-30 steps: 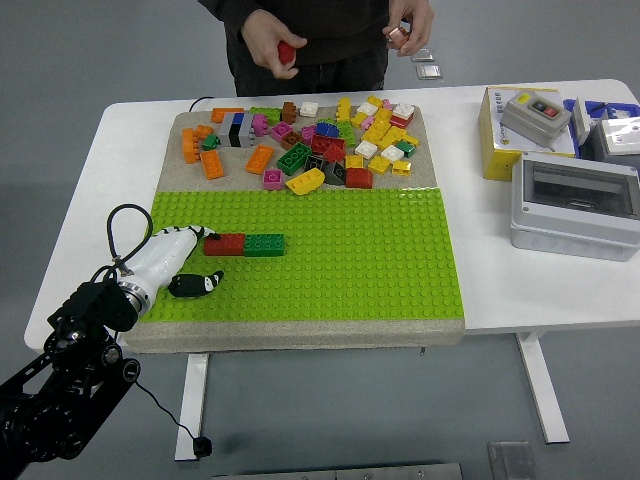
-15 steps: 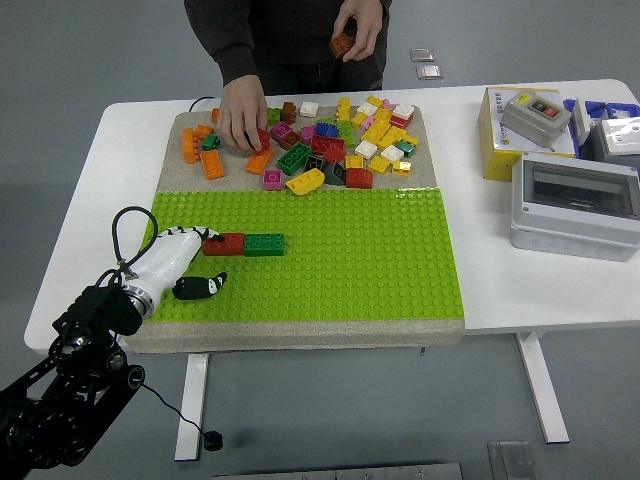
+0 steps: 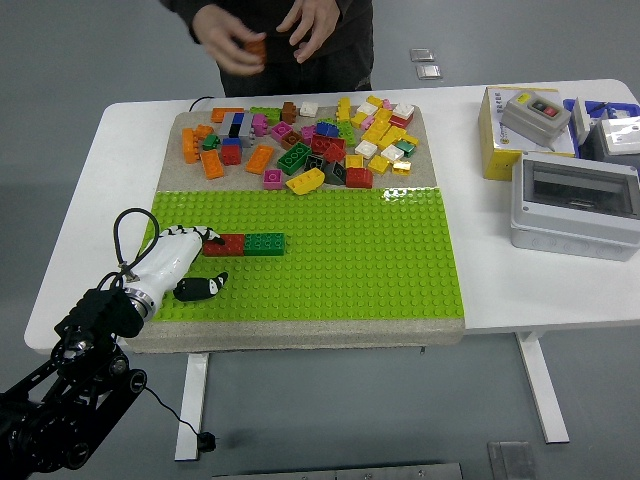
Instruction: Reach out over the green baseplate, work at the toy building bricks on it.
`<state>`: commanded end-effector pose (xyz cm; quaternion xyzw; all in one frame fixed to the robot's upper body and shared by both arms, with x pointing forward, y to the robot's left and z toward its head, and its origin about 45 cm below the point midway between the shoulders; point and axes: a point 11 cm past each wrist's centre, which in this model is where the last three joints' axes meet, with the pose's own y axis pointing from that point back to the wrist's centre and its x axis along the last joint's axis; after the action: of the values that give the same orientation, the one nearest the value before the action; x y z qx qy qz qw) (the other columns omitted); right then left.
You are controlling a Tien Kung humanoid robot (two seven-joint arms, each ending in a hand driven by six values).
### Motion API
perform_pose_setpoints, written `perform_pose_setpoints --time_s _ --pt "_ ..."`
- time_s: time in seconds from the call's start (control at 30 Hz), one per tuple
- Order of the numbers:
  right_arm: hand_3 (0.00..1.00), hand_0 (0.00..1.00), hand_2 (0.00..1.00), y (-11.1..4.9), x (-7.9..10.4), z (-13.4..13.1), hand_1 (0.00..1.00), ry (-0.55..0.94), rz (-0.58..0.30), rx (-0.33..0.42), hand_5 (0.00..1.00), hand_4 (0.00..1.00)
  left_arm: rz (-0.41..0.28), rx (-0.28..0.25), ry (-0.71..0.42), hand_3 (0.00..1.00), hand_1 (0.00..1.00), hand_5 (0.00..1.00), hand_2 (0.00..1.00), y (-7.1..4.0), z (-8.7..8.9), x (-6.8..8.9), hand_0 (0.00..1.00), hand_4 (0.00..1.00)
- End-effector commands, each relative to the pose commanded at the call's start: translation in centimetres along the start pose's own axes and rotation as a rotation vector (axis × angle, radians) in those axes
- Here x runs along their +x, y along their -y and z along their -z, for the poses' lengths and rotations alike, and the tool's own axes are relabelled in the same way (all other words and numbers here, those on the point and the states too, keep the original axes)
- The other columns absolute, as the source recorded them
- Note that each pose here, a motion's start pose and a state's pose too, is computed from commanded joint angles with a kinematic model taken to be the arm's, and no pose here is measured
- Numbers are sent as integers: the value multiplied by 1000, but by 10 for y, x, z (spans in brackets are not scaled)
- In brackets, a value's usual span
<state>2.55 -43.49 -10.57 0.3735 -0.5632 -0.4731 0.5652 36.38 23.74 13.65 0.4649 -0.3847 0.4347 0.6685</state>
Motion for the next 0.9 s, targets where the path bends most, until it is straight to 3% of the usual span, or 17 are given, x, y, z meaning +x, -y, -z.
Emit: perform_pose_setpoints --time_s 0.57,0.9 --pt "705 692 620 1 -1 -3 623 0 3 -6 906 328 14 0 1 761 925 321 929 1 1 -4 994 685" --pt "705 694 620 1 0 -3 622 2 4 -3 905 329 2 -18 0 760 925 322 929 6 -5 5 993 684"
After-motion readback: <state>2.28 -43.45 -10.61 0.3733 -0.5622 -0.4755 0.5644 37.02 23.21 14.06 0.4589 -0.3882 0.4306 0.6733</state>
